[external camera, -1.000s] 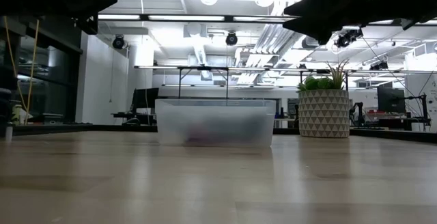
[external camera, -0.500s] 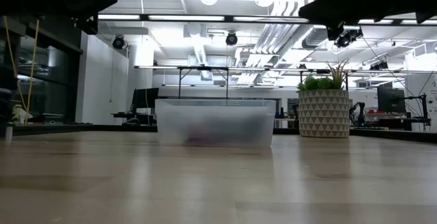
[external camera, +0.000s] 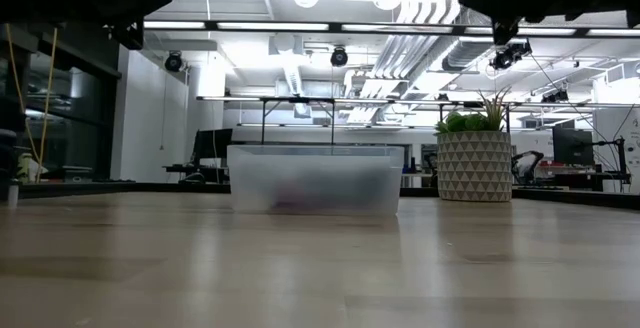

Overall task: Pick and place USB-C Cables
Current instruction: Return to Home Position

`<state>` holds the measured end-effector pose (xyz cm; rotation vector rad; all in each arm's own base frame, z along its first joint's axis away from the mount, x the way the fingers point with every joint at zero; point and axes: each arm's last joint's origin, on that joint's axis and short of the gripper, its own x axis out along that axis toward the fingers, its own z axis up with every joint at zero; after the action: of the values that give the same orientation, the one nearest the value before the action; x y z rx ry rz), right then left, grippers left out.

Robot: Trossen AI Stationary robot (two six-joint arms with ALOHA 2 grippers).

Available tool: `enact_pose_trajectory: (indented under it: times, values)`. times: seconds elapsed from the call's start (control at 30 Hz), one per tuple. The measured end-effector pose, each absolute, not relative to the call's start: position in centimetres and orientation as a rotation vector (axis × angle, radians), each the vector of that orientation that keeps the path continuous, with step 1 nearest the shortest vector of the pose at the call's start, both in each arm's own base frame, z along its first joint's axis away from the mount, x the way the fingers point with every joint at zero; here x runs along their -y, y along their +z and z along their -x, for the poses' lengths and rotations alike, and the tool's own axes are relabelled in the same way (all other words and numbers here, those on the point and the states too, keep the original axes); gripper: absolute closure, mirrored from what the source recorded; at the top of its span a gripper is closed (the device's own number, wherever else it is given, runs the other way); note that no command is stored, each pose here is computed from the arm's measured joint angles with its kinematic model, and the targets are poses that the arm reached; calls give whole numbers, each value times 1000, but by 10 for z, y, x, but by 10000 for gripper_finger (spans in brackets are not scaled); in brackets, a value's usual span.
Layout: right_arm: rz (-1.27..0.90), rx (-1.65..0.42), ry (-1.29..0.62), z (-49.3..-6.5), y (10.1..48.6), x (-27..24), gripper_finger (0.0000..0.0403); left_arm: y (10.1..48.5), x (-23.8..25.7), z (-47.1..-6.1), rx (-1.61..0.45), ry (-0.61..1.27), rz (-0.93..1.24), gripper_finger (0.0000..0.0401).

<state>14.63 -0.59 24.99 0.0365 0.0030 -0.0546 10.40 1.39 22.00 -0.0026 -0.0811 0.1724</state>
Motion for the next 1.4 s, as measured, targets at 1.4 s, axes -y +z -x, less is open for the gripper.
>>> enact_pose_trajectory:
  times: [1.4]
  values:
    - [-130,65,-11,-104,193,6,403,167,-15,-110,-11,193,68,401]
